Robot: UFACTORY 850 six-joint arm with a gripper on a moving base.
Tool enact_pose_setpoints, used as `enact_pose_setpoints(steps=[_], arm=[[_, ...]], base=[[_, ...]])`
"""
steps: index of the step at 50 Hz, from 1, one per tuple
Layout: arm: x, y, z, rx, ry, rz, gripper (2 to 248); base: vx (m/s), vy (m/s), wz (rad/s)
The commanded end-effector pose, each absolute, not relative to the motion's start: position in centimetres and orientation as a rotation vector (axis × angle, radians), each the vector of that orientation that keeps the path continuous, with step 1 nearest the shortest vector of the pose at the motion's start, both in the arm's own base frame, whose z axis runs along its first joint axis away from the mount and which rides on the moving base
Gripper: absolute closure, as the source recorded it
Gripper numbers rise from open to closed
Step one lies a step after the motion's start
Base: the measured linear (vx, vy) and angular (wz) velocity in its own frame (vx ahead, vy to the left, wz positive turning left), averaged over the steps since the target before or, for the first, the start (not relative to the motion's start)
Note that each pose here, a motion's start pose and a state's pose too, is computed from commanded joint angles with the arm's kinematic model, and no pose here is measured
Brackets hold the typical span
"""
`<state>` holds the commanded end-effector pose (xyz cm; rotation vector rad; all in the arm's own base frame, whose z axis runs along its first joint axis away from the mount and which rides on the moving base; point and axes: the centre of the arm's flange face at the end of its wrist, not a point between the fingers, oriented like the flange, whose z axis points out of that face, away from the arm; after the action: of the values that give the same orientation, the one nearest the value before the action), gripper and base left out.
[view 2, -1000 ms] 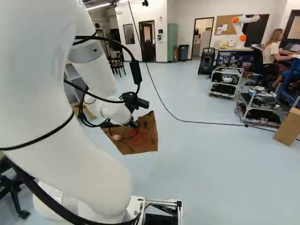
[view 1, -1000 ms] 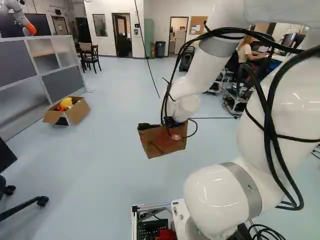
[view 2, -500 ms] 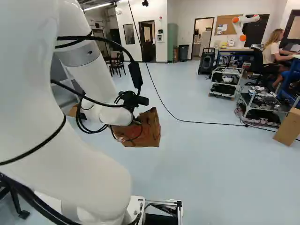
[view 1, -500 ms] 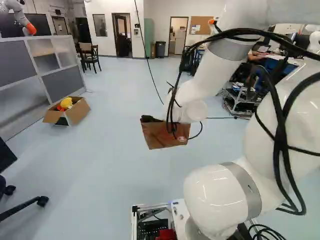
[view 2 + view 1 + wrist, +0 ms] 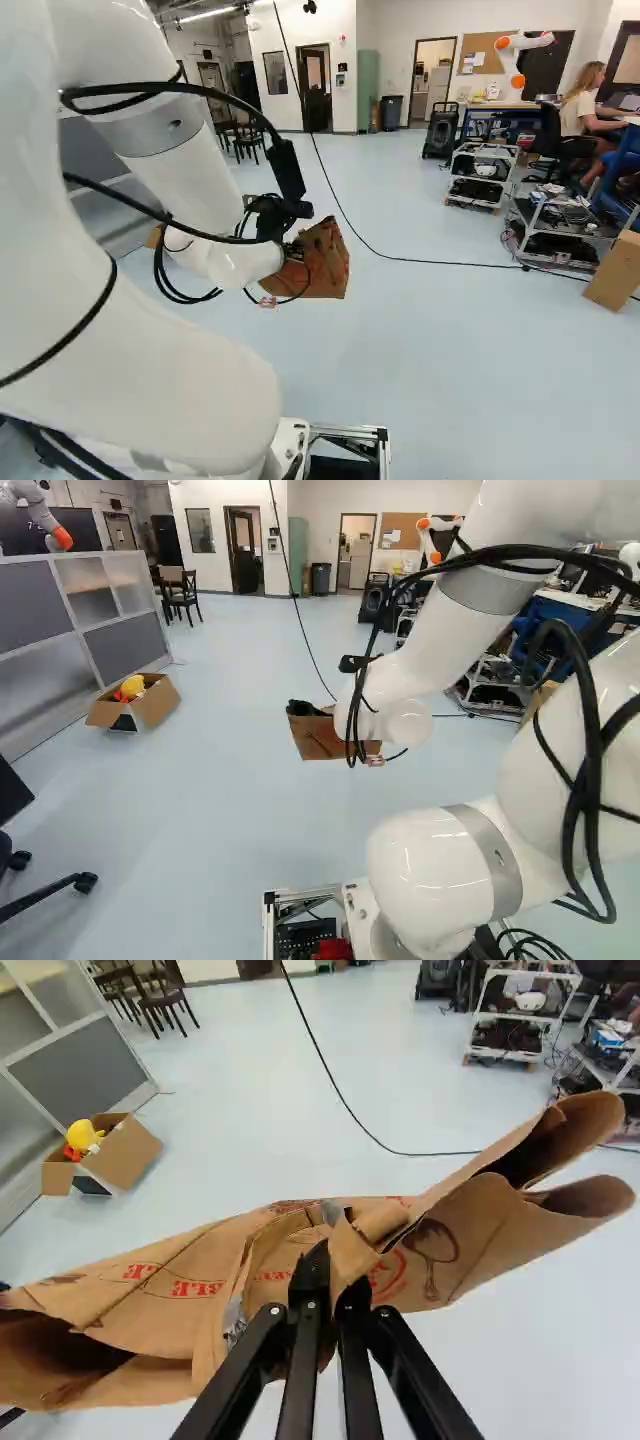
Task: Pick up the grocery bag from the ground
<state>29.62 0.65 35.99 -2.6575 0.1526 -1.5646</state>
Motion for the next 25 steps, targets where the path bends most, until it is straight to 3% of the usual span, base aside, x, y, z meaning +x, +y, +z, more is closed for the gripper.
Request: enact_pose_setpoints(steps=[25], arm=[[27.8,0.2,36.4,-2.591,0.046,-1.745,229]], base=[[0.000,0.000,0.000]])
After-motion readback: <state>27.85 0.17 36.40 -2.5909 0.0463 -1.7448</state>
